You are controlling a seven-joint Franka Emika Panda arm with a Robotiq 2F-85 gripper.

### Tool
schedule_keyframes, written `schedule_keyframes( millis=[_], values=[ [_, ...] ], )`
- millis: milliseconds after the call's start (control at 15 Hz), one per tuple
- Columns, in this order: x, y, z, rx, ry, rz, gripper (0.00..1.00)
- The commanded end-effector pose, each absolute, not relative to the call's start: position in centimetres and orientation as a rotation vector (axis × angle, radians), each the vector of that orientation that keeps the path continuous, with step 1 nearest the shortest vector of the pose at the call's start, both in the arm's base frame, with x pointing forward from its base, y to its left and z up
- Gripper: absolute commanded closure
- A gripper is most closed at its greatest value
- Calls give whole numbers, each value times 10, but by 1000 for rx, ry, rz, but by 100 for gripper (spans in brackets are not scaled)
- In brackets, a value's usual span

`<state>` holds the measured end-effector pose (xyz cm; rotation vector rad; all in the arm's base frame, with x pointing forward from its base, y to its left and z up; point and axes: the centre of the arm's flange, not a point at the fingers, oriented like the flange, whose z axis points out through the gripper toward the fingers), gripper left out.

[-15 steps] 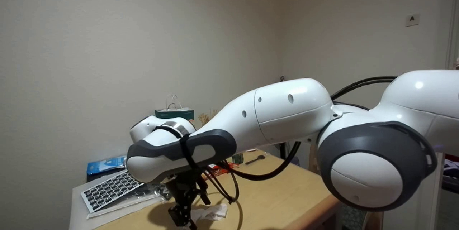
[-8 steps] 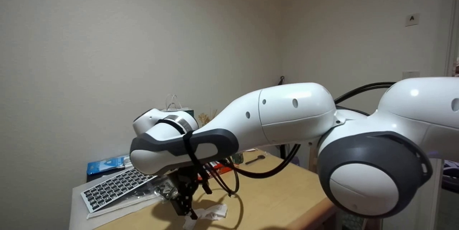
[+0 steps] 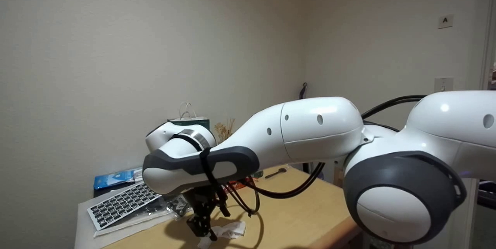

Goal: Wipe the table with the white cloth

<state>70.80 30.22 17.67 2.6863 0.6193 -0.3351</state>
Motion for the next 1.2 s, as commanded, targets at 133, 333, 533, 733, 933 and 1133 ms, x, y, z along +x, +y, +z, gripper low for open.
schedule_keyframes(
  millis=[133,333,533,733,933,1133],
  values=[
    [705,304,169,2666,731,-395,59],
    [694,300,175,2661,823,-387,80],
    [687,296,177,2657,876,-391,93],
    [680,294,172,2648,930,-429,98],
    [702,310,166,2648,877,-403,95],
    [702,310,166,2648,878,-403,70]
  ],
)
